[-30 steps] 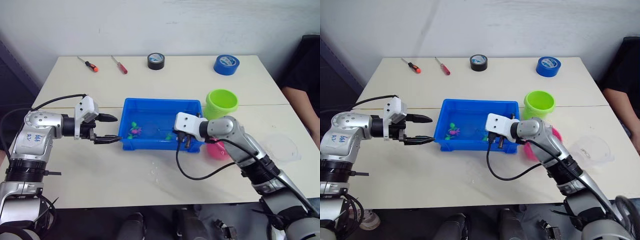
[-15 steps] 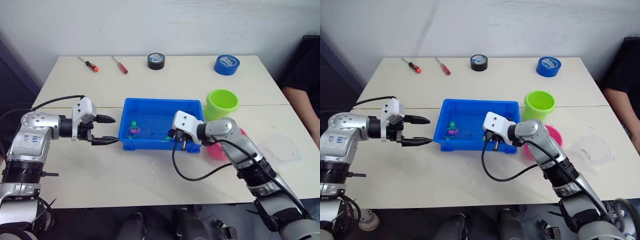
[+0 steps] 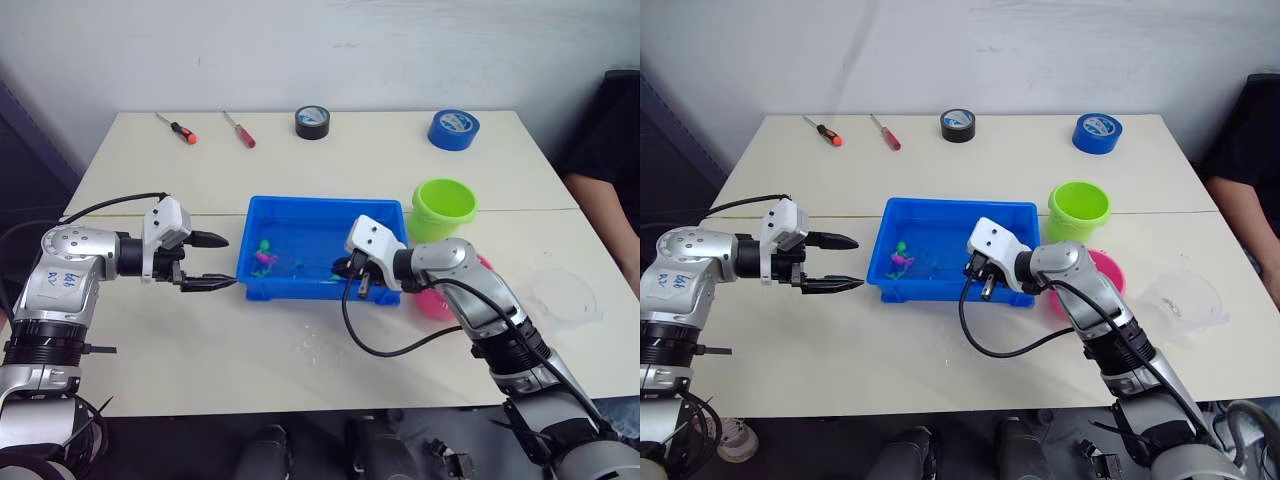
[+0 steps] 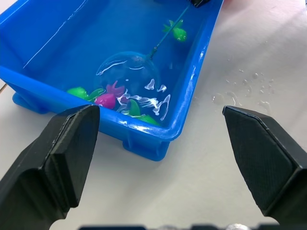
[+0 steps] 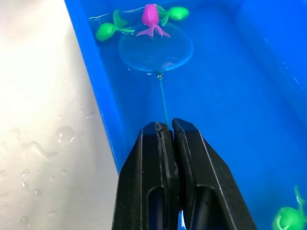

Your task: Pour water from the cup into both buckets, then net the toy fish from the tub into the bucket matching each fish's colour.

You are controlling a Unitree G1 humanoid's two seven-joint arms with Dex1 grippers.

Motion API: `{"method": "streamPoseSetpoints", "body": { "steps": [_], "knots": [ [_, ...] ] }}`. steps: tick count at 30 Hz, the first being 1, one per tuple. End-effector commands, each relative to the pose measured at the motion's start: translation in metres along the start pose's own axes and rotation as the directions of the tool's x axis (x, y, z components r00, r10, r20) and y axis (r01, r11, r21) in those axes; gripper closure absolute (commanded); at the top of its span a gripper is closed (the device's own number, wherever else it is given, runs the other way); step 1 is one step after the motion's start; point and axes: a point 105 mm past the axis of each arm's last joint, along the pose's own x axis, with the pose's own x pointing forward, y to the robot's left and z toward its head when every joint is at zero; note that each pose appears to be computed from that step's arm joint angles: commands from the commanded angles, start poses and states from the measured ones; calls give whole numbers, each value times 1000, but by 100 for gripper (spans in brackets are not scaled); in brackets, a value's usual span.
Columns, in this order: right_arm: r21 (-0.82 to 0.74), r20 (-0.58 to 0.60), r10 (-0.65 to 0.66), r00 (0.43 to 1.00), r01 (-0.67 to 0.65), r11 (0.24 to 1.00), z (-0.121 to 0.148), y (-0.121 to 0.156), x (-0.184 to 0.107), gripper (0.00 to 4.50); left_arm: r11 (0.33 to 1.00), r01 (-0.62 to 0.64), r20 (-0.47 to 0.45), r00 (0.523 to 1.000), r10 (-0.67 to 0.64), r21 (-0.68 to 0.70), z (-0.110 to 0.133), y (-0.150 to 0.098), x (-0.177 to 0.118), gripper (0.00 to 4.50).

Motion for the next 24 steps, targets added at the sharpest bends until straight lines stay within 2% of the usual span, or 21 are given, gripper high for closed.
{"method": "streamPoseSetpoints", "body": {
  "steps": [1, 10, 15, 20, 24],
  "knots": [
    [-56, 65, -44, 997, 48, 997, 19, -11, -4, 450, 999, -12, 19, 1000, 11, 45, 12, 3, -4, 5],
    [-66, 96, -55, 994, 62, 996, 26, -16, 0, 450, 999, -19, 21, 1000, 19, 45, 13, 2, -6, 5],
    [-72, 79, -58, 995, 64, 995, 19, -17, -7, 450, 999, -26, 24, 999, 25, 45, 13, 2, -7, 5],
    [0, 147, -50, 988, 50, 999, 24, -11, -25, 450, 999, -34, 41, 999, 32, 35, 16, 6, -8, 5],
    [24, 160, -70, 985, 67, 997, 19, -6, -45, 450, 1000, -14, 97, 995, 14, 4, 28, 8, -4, 5]
  ]
}}
